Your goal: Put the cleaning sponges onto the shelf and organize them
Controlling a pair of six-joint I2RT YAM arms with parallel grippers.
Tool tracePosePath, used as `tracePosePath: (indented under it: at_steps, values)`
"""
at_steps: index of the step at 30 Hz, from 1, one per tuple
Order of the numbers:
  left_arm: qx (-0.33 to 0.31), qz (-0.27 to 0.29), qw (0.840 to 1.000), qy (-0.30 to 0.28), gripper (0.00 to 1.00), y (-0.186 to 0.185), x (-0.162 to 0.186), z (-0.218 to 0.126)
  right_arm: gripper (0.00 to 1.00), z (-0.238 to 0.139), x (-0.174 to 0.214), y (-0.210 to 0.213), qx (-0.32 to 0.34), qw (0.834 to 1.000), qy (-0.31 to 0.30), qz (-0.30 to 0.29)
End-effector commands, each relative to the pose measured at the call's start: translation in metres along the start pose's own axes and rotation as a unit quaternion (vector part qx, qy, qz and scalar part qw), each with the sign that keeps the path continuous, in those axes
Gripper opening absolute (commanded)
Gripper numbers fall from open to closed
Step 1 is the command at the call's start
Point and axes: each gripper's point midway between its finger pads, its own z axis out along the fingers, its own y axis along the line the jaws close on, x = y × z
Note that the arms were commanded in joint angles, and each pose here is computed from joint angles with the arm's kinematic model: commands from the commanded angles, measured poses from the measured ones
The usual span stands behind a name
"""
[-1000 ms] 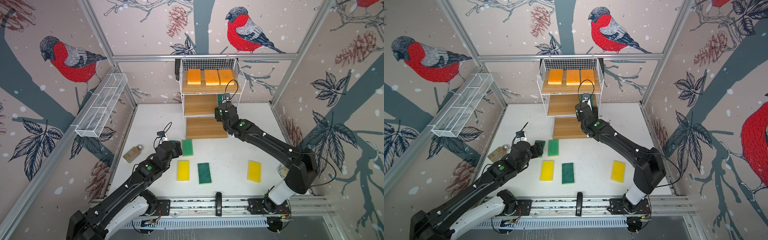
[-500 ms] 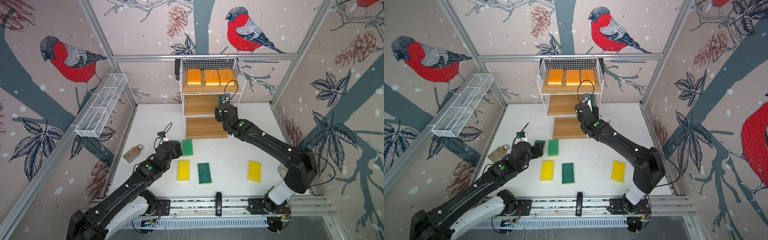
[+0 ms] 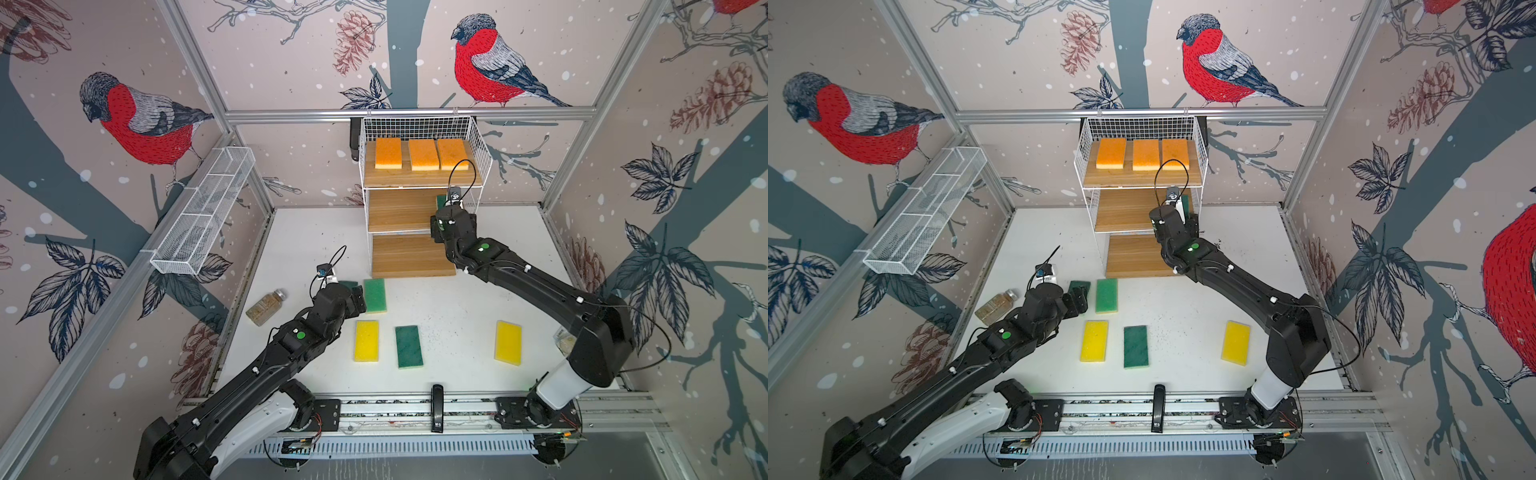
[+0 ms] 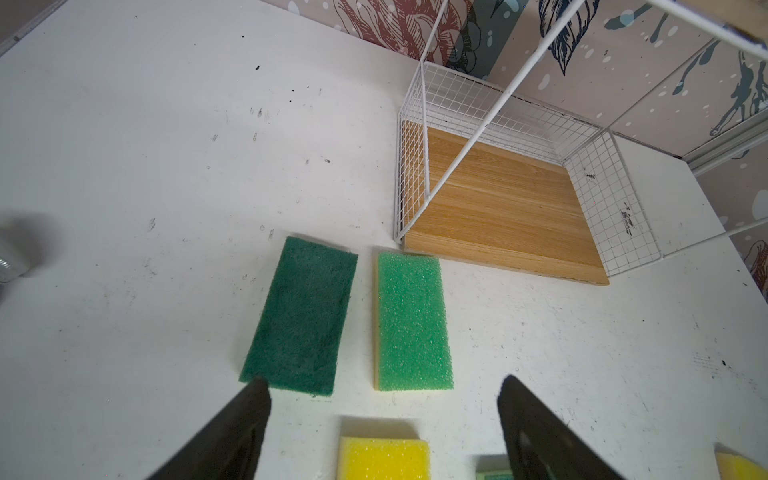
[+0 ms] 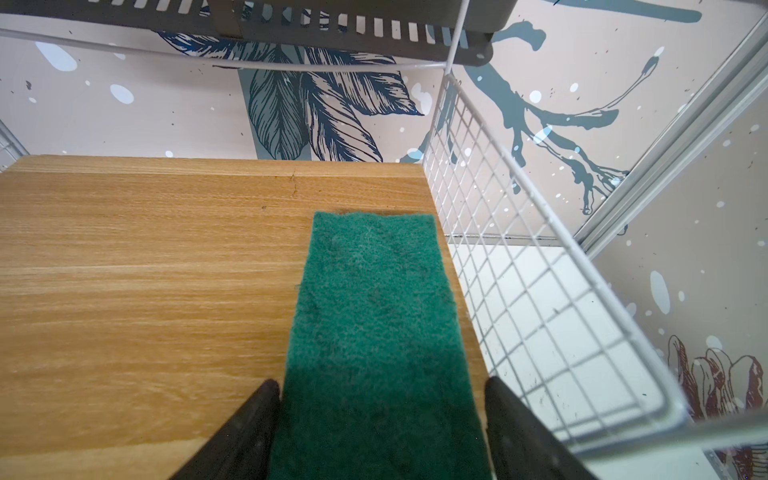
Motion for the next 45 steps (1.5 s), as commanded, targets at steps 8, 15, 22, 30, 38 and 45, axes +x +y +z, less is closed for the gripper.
tracePosePath:
  at_steps: [8,15,22,30,38,45]
  values:
    - [0.017,-0.010,1.000,-0.015,0.87,-0.007,-0.008,-0.002,0.80,-0.017,-0.016,-0.004,-0.008,0.999,-0.029,0.022]
    - [0.021,-0.013,1.000,-0.013,0.87,-0.006,-0.007,-0.005,0.80,-0.034,-0.017,-0.003,-0.036,0.998,-0.035,0.042]
    - [0.026,-0.016,0.999,-0.010,0.87,-0.007,-0.005,-0.005,0.80,-0.054,-0.014,-0.014,-0.053,0.995,-0.046,0.073]
    - [0.033,-0.019,0.999,-0.011,0.87,-0.010,-0.006,-0.006,0.74,-0.077,-0.007,-0.015,-0.110,0.988,-0.046,0.100]
    - [0.041,-0.021,0.999,-0.014,0.87,-0.012,-0.007,-0.007,0.53,-0.082,0.009,-0.007,-0.196,0.971,-0.027,0.132]
    - [0.039,-0.020,0.999,-0.019,0.87,-0.011,-0.008,-0.007,0.41,-0.072,0.014,-0.014,-0.207,0.965,-0.022,0.159]
